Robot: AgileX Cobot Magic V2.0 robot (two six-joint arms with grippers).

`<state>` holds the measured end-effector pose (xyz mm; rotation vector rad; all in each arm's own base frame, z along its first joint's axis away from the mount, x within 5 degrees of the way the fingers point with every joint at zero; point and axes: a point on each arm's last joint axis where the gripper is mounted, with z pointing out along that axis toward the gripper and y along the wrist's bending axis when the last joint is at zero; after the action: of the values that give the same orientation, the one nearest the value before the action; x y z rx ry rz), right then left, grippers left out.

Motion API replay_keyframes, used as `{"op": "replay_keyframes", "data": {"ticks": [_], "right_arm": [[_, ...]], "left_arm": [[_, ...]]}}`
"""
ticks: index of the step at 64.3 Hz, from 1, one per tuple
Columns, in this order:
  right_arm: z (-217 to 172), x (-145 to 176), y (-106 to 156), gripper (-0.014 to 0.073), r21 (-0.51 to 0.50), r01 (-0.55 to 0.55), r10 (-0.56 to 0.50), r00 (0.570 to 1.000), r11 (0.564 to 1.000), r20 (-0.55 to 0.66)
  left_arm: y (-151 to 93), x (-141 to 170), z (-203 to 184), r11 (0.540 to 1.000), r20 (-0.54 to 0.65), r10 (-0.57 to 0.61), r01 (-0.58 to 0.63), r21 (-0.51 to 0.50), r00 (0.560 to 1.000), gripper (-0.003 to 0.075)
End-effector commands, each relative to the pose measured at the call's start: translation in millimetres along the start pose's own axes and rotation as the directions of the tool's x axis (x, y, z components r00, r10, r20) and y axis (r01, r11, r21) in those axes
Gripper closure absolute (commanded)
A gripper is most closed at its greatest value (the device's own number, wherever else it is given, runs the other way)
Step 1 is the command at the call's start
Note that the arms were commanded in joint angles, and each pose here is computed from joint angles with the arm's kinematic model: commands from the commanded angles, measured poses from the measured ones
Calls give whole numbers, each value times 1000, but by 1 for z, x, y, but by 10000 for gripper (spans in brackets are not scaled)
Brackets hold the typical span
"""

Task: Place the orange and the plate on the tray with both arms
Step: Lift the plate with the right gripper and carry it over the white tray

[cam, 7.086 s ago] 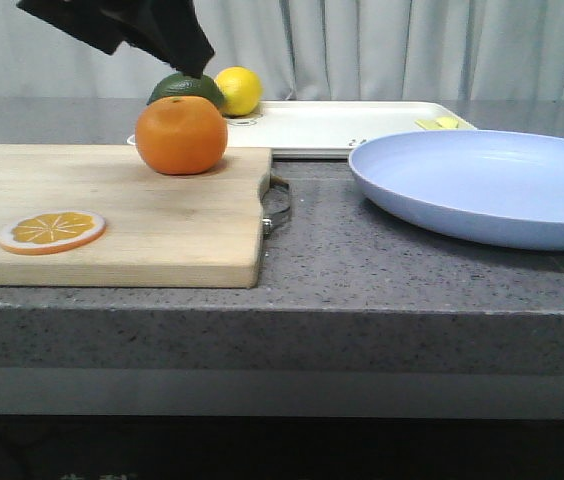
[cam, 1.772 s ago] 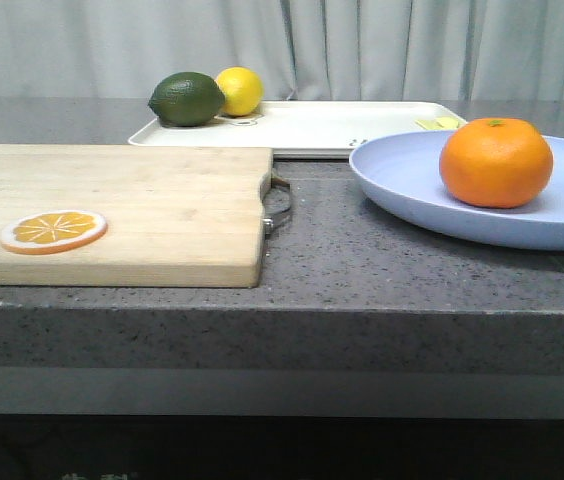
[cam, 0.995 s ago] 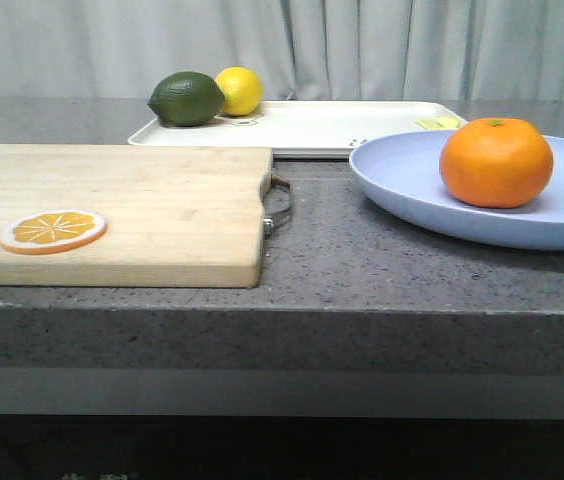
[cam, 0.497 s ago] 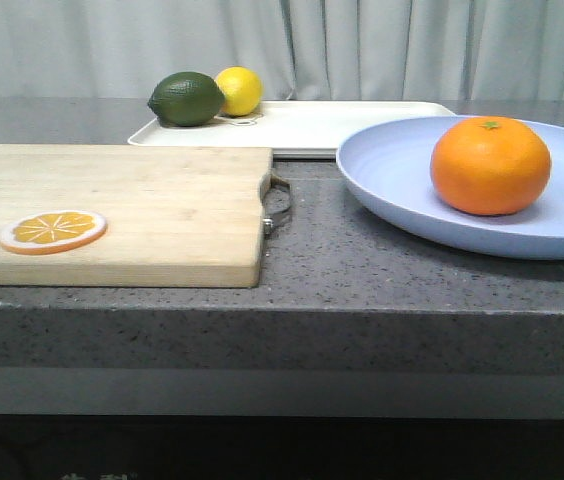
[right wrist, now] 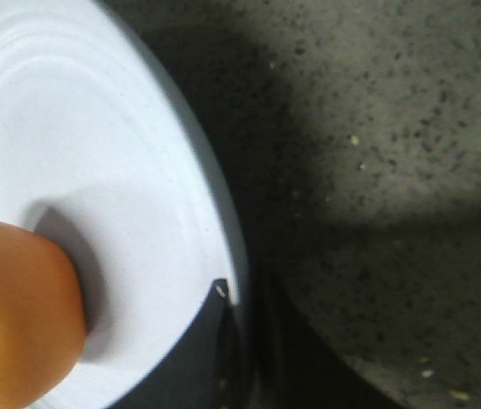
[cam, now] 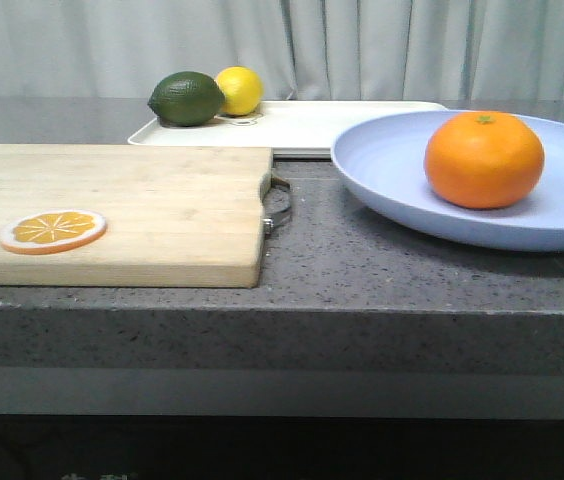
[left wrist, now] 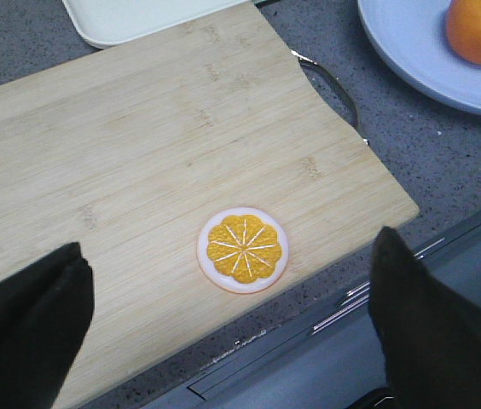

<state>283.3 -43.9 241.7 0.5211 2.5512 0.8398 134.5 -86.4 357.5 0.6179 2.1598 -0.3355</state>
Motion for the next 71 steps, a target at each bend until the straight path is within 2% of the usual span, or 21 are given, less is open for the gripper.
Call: {"op": "replay_keyframes", "data": {"ticks": [1,12,21,37,57,71], "right_arm": [[-15,-6,26,660,-151,-22,30,998,988,46],[-22,-15,46,660,-186,-62,72,996,981,48],[-28,-28,68,660,-202,-69,91,991,977,100],[-25,-53,107,660,-165,-59,83,986,984,142],[10,-97,150,660,-212,-75,103,986,974,128],[44,-128,162,660,-152,-106,128,982,983,141]], "left_arm": [[0,-14,-7,1000,118,-6,6,3,993,90],[0,-15,-7,1000,125,-6,6,3,992,90],[0,-15,-7,1000,125,-6,6,3,992,90],[0,-16,-8,1000,131,-6,6,3,991,90],[0,-17,-8,1000,144,-6,6,3,990,90],[0,-17,-8,1000,146,-6,6,3,989,90]]}}
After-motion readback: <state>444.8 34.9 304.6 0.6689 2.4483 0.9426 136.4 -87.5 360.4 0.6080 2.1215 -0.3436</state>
